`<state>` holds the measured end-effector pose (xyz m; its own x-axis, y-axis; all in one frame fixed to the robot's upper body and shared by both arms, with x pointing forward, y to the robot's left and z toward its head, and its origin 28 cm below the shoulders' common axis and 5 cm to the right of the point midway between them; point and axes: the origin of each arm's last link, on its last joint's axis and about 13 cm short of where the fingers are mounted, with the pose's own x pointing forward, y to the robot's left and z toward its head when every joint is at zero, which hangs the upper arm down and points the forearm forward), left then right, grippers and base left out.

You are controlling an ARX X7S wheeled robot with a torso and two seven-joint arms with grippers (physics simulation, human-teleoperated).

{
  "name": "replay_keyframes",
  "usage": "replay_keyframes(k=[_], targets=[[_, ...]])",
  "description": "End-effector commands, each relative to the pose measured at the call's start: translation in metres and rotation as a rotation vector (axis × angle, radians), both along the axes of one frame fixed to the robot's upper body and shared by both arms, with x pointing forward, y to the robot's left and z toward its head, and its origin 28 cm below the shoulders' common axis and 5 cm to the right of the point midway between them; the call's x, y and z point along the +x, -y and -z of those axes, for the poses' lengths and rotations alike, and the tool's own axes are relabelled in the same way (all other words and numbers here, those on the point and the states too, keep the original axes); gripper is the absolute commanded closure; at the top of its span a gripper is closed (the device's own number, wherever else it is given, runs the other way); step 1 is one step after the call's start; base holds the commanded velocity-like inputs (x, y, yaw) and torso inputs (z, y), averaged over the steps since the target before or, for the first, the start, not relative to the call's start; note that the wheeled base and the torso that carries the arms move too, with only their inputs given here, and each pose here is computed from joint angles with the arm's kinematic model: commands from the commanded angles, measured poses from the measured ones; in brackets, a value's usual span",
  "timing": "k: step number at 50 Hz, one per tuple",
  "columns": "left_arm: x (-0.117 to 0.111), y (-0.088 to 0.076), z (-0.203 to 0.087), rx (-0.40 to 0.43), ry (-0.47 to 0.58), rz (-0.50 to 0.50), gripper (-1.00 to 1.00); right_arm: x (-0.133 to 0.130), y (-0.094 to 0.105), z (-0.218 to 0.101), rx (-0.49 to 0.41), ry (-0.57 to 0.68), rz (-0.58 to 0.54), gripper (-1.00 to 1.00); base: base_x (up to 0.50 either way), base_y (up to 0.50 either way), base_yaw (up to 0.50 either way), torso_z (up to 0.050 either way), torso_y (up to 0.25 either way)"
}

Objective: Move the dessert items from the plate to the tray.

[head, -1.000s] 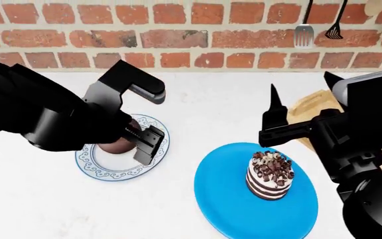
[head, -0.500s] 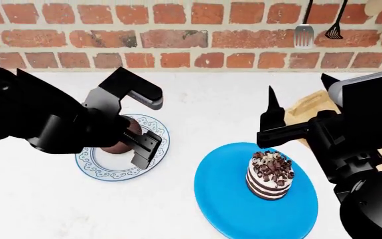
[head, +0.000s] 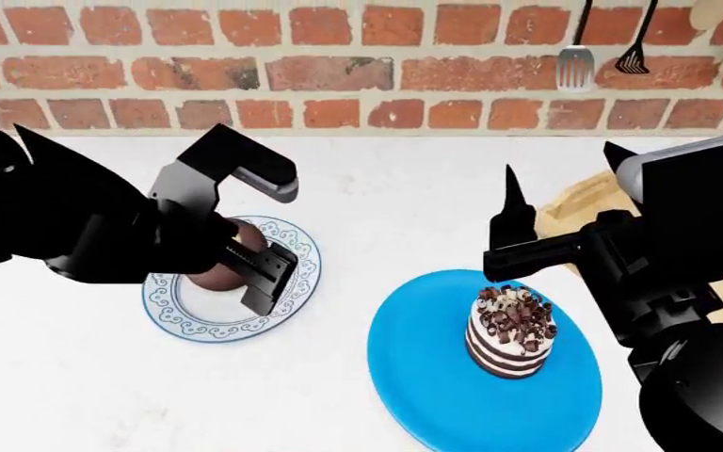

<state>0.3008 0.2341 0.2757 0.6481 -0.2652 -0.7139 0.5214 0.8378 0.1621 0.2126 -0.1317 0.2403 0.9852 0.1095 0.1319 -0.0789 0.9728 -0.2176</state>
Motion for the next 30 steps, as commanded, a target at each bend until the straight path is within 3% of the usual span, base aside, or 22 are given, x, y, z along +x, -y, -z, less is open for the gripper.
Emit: replay_keyframes(k=[1, 30], targets=[[0.002, -0.005, 0.001, -0.012, -0.008, -0.004, -1.00, -0.001, 0.000, 0.000, -0.001, -0.001, 0.001, -1.00, 0.00, 0.00, 0.00, 0.000, 0.000], [0.016, -0.007, 0.020, -0.018, -0.047, -0.006, -1.00, 0.000, -0.001, 0.003, 0.001, -0.014, 0.001, -1.00, 0.00, 0.00, 0.00, 0.000, 0.000]])
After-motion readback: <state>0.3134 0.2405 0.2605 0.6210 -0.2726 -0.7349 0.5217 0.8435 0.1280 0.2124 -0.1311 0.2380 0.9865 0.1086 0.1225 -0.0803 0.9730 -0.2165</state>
